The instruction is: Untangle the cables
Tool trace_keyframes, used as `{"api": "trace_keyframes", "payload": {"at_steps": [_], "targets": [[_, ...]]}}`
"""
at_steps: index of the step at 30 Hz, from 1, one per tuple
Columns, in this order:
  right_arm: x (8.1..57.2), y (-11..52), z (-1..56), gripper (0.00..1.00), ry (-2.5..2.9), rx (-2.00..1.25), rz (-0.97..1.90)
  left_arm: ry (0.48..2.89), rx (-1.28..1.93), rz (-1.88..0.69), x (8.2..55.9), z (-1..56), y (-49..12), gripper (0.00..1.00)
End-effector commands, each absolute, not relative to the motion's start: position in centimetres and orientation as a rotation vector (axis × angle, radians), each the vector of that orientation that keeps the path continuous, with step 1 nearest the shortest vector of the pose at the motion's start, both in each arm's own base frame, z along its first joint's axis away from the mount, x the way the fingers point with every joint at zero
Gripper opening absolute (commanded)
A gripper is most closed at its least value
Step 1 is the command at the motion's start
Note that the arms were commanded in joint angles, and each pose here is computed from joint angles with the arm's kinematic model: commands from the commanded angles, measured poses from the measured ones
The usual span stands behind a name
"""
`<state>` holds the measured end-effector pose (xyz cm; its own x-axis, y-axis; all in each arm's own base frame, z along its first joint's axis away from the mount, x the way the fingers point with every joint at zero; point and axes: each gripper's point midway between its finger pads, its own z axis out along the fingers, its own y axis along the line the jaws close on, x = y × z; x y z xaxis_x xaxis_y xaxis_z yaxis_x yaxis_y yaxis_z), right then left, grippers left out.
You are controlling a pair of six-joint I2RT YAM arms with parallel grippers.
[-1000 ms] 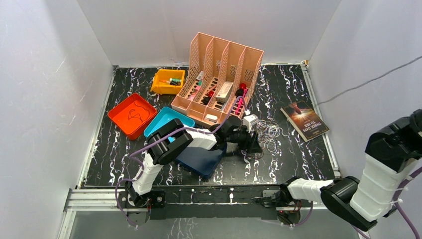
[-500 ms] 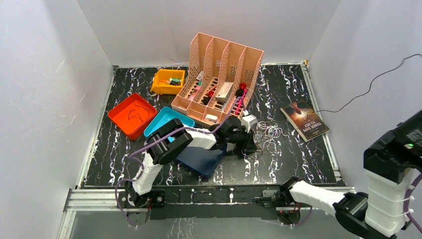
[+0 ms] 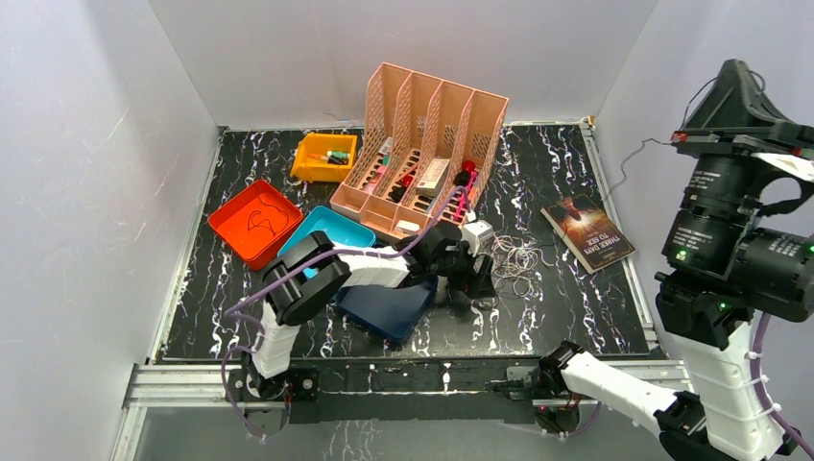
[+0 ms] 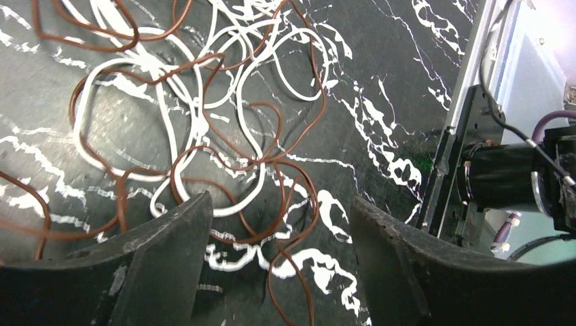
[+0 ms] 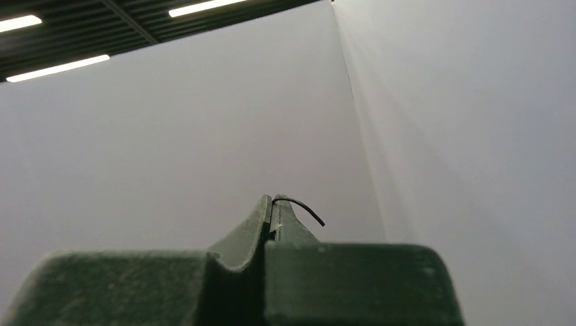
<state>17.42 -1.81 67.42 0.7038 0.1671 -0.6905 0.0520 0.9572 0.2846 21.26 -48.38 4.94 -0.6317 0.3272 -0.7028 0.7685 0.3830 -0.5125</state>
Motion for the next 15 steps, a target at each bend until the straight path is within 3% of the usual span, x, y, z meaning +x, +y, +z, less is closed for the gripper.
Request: {"api": "trace_keyframes", "payload": {"at_steps": [1,12,15], "targets": [[17.1,-2.8,66.2,0.0,0.838,0.34,0.069,2.072,0.938,-1.144,21.3,9.5,-47.0,0.74],[15.9,-2.6,67.3,0.0,0.824,0.3,0.136,2.0,0.96,-0.987,21.6,13.4,-43.4,0.94],[15.9,-2.2,66.8,0.0,0.842,0.279,0.154,1.958,0.979,-0.957,21.5,15.1,-42.6,0.95]]}}
